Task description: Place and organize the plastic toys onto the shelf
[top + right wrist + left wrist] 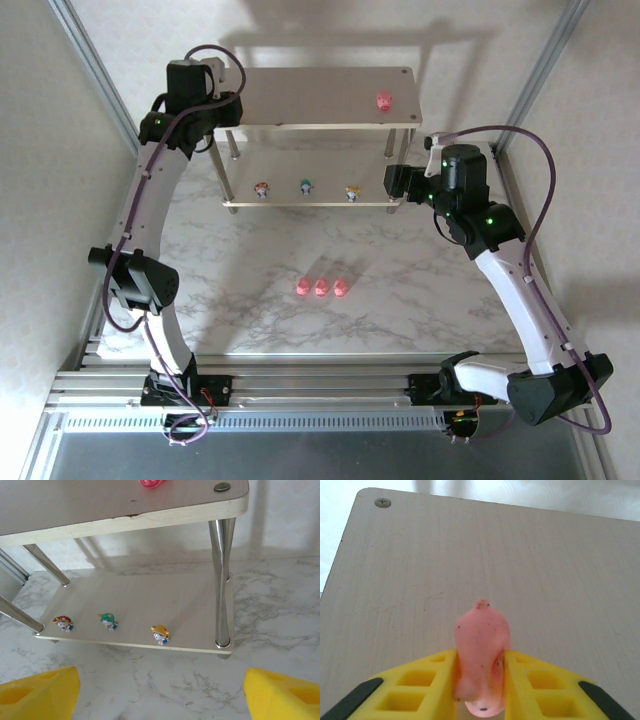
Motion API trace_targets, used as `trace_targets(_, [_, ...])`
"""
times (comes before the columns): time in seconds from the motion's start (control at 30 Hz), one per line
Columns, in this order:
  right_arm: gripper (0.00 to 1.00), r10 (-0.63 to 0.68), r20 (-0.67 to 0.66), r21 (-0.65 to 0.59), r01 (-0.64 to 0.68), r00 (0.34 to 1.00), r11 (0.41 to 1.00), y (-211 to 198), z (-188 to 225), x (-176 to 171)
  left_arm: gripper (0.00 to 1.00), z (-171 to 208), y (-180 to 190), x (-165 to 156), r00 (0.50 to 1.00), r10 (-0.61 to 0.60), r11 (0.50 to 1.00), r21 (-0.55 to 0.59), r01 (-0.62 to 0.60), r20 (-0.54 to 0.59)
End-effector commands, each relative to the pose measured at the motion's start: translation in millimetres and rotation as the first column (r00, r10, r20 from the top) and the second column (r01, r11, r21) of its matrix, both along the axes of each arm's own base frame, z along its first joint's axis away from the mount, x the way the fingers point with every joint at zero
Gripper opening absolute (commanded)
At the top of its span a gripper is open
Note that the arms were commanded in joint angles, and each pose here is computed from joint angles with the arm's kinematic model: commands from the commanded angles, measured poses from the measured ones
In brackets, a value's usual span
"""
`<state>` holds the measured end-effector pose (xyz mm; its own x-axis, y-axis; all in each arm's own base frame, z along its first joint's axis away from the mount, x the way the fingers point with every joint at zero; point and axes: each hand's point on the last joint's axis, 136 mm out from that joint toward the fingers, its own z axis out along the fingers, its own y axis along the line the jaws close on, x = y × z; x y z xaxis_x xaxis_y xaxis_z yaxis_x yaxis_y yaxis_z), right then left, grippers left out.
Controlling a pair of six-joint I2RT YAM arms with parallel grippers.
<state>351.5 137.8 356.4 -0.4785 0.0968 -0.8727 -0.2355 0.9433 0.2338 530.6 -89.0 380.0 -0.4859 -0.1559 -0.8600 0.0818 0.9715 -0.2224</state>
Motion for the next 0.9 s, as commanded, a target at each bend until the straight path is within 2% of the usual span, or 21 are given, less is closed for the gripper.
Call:
trace_targets(0.0, [0.85,0.003,0.051,0.022,-0.004,0.999,1.0,2,18,1,0.34,-7,6,7,1.0,0.017,1.0,-0.003,-0.017,-0.018])
trace_targets(0.43, [0.86,0.002,0.057,0.026,-0.003,0.998,1.0,1,20,-1,0.46,9,4,4,1.0,0.011,1.0,-0.027,-0.011,0.025])
trace_targets(0.5, [0.86,0.0,0.057,0.026,-0.001,0.998,1.0,0,21,-1,0.48,14,4,4,0.999,0.013,0.999,-0.03,-0.012,0.043])
trace_targets(0.6, [0.86,0.001,0.056,0.023,-0.002,0.998,1.0,0,20,-2,0.56,25,5,2,0.997,0.017,0.999,-0.037,-0.014,0.075])
trace_targets(0.87, [0.86,0.004,0.048,0.013,-0.004,0.999,1.0,-2,20,-6,0.59,67,16,-7,0.981,0.051,0.998,-0.047,-0.043,0.187])
